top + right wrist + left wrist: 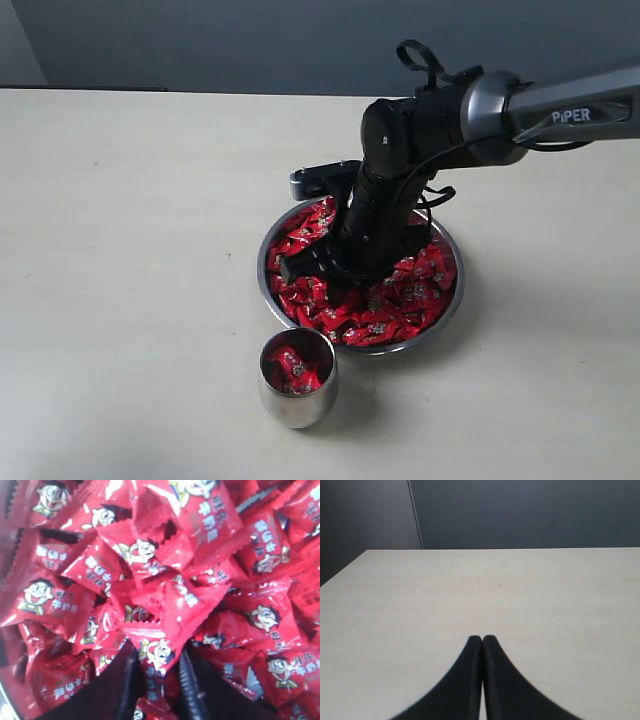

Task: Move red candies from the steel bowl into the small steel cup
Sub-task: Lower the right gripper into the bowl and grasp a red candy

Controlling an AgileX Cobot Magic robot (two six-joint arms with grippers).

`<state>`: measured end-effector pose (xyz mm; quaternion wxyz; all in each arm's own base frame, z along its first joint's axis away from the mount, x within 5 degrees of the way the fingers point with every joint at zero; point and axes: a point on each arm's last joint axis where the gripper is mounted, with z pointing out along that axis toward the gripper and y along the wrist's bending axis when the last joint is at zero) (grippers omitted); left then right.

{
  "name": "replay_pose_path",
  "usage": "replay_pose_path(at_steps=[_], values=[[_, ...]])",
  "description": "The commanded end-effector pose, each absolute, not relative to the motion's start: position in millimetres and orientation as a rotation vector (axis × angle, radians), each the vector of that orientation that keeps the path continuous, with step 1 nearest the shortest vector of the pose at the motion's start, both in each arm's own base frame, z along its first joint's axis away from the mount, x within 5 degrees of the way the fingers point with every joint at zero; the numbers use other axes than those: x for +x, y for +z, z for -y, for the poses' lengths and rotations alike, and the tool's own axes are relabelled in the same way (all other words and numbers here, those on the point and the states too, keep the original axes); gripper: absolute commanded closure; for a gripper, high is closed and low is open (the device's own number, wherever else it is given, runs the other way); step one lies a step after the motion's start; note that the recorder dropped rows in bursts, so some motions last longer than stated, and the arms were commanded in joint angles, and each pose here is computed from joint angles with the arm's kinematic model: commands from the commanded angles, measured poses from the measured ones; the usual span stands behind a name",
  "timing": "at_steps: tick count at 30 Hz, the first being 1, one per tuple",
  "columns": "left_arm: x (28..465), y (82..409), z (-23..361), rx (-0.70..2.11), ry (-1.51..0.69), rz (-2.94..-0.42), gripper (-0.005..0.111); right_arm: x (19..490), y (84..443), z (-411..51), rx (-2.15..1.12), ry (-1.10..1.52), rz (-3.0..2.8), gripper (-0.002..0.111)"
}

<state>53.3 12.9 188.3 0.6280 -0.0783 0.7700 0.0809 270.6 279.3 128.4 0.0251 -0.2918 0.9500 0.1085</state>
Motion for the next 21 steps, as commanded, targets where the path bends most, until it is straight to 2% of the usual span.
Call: replay_pose_path(at_steps=[1, 11, 21], values=[[53.2, 187.5, -12.9, -0.181, 0.186, -1.762, 0.106, 271.7, 134.3, -277.6, -0.930, 0.321, -2.916, 0.090], [53.2, 187.5, -12.9, -0.181, 0.186, -1.762, 0.106, 272.4, 168.5, -273.4, -0.957, 0.313, -2.799, 0.090], [53.2, 187.5, -12.9, -0.181, 0.186, -1.762, 0.106, 272.8, 187.2, -268.6, -0.979, 0.276, -2.730, 0.090]])
